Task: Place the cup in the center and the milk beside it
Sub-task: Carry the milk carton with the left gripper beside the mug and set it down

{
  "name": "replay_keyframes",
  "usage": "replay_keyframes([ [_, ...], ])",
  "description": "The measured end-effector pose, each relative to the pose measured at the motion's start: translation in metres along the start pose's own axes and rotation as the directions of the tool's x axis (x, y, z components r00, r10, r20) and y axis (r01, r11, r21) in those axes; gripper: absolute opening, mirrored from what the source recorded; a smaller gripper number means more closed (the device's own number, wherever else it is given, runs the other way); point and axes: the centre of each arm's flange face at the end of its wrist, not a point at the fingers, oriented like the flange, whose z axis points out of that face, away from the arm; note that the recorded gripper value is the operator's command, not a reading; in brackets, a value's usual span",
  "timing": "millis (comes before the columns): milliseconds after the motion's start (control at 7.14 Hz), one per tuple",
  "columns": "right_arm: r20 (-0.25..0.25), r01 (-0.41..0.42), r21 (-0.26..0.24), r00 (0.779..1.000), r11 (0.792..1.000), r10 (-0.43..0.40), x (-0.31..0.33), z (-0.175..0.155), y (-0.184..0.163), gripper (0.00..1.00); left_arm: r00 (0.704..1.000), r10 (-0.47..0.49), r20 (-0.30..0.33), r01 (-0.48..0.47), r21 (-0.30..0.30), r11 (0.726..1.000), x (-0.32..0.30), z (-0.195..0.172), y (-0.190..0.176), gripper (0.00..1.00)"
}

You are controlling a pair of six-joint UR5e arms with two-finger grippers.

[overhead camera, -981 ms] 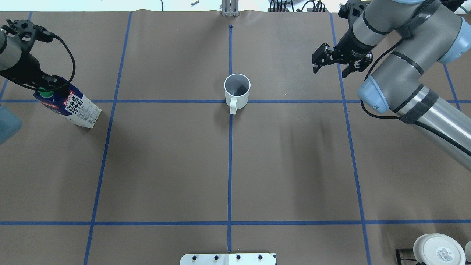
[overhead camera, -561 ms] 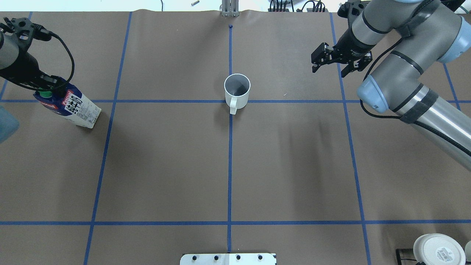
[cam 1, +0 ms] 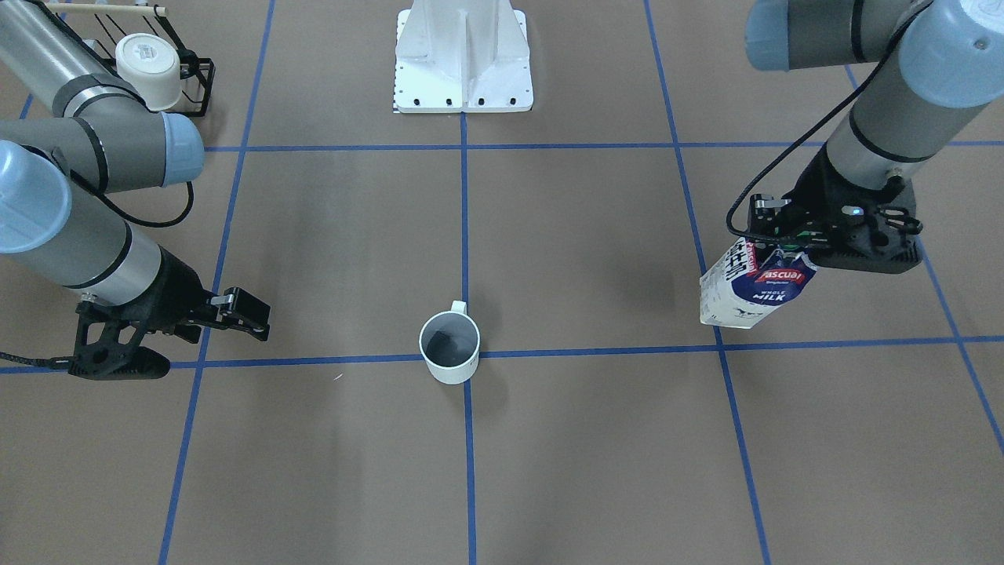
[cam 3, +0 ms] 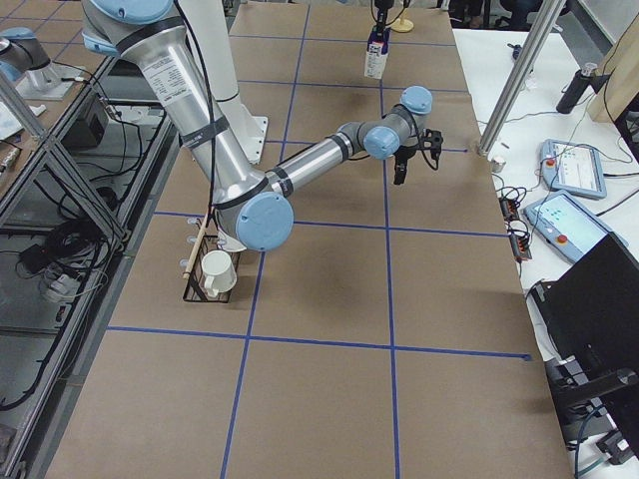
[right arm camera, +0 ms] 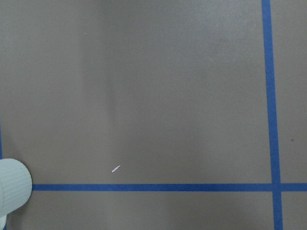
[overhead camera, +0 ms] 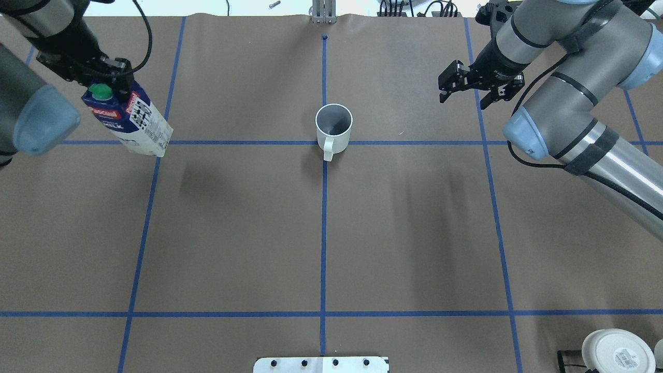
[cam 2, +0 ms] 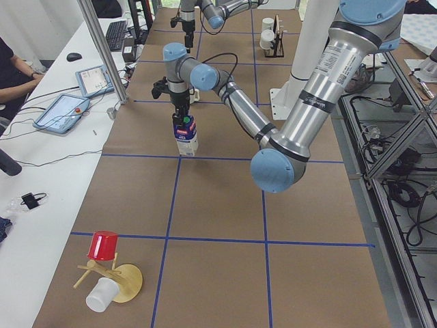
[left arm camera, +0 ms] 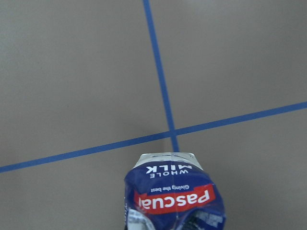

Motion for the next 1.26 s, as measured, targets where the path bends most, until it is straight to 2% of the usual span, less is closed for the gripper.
replay_keyframes([
  [280,0.001,0.001,0.000,1.000,1.000,-0.001,0.000,0.000,0.001,1.00,0.993,-0.112,-0.027,0.112,-0.003,0.994,0.084,-0.007,-0.045,0.00],
  [561,0.002,0.001,-0.001,1.000,1.000,-0.001,0.001,0.000,0.001,1.00,0.973,-0.214,-0.084,0.215,0.001,0.977,0.171,0.010,-0.088,0.00],
  [841,0.001,-0.001,-0.001,1.000,1.000,0.001,0.002,0.000,0.000,1.00,0.967,-0.233,-0.108,0.232,-0.016,0.973,0.217,0.026,-0.089,0.00],
  [1261,0.000,-0.002,-0.001,1.000,1.000,0.002,0.003,0.001,0.000,1.00,0.968,-0.223,-0.114,0.220,-0.046,0.975,0.249,0.043,-0.069,0.00],
])
